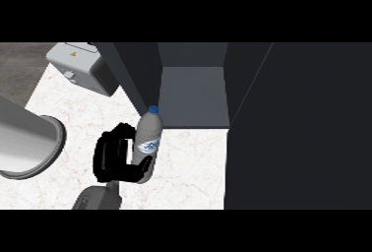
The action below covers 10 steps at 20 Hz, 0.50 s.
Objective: Pick up the bottled water, place it into the cabinet and close the cabinet
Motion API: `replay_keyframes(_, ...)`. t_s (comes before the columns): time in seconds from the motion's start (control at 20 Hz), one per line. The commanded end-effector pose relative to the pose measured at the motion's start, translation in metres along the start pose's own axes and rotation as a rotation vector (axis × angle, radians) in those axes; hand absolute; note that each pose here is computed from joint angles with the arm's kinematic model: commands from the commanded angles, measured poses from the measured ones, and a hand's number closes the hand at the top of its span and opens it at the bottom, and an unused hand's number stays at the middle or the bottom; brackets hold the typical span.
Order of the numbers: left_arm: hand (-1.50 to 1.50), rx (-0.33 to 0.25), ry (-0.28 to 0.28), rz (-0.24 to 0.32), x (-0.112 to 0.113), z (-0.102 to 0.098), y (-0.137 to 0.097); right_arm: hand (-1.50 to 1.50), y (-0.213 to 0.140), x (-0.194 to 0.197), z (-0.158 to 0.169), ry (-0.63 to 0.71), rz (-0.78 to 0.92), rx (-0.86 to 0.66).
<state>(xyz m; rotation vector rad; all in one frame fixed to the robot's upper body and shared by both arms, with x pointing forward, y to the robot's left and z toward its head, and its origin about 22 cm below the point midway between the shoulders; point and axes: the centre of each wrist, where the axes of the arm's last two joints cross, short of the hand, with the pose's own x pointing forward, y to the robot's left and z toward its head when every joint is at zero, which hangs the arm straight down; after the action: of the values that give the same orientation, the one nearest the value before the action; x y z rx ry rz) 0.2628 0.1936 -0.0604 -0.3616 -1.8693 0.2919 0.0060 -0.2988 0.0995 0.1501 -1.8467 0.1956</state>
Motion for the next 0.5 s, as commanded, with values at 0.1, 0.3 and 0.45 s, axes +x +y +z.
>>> replay_keyframes(0.1, 1.5, -0.083, -0.023, 0.036, 0.03, -0.019, -0.064, -1.5, 0.004, 0.019, -0.021, -0.065, 0.021, 0.008)
replay_keyframes(0.3, 1.5, -0.148, 0.008, 0.021, 0.052, -0.02, -0.114, -1.5, 0.005, 0.023, -0.016, -0.066, 0.02, 0.033)
replay_keyframes(0.45, 1.5, -0.163, 0.013, -0.006, 0.076, -0.03, -0.143, -1.5, 0.007, 0.024, -0.025, -0.08, -0.006, 0.024)
